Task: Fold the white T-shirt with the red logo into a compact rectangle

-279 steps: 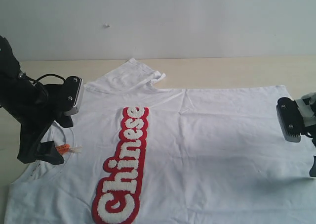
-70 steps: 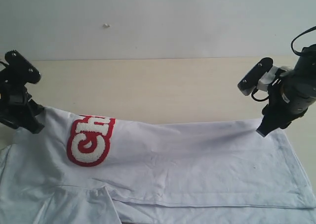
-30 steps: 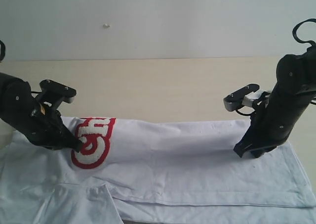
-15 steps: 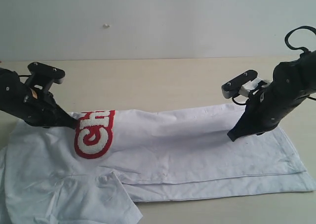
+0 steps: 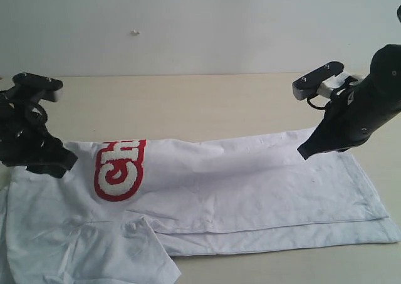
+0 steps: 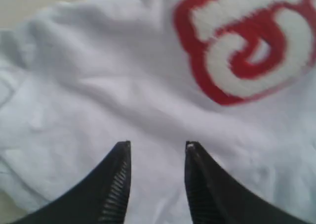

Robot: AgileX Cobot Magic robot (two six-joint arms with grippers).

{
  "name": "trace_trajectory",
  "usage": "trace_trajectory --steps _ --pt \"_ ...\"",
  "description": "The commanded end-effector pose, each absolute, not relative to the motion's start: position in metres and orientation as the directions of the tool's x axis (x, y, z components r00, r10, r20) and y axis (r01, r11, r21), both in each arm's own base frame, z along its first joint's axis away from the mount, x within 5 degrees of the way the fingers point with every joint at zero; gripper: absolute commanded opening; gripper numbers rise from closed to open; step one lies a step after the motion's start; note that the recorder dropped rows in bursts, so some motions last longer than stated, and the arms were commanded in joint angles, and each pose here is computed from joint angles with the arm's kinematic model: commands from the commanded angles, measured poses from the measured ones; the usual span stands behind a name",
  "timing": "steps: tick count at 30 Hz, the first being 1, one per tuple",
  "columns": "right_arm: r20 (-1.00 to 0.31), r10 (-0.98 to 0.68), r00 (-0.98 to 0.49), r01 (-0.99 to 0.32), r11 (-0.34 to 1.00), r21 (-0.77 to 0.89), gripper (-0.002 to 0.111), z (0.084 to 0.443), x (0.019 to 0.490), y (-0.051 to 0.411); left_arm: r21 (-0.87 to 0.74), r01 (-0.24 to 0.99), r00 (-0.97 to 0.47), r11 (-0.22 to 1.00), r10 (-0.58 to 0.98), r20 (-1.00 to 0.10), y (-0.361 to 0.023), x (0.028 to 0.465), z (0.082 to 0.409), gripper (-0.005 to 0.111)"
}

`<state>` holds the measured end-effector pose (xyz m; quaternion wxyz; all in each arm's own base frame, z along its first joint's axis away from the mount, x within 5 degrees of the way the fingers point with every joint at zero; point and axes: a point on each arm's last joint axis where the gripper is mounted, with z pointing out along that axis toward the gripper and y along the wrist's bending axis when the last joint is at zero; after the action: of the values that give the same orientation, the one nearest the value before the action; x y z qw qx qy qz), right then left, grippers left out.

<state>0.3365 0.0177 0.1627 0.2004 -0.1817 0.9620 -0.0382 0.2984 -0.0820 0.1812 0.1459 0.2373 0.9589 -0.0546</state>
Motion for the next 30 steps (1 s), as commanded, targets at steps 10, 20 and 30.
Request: trace_trajectory --steps 10,20,30 --pt "-0.342 -0.326 -0.881 -0.322 0.944 -0.069 0.0 0.18 0.323 0.02 -0.078 0.967 -0.252 0.243 0.954 -0.161 -0.11 0.169 0.195 0.038" --pt "-0.356 -0.319 -0.879 -0.328 0.944 -0.035 0.0 0.181 0.323 0.023 -0.092 0.991 -0.111 0.099 0.985 -0.129 -0.12 0.123 0.166 0.057" --pt "-0.356 -0.316 -0.879 -0.326 0.945 -0.032 0.0 0.181 0.323 0.023 -0.028 1.0 0.009 -0.014 0.985 -0.174 -0.131 0.104 0.152 0.053"
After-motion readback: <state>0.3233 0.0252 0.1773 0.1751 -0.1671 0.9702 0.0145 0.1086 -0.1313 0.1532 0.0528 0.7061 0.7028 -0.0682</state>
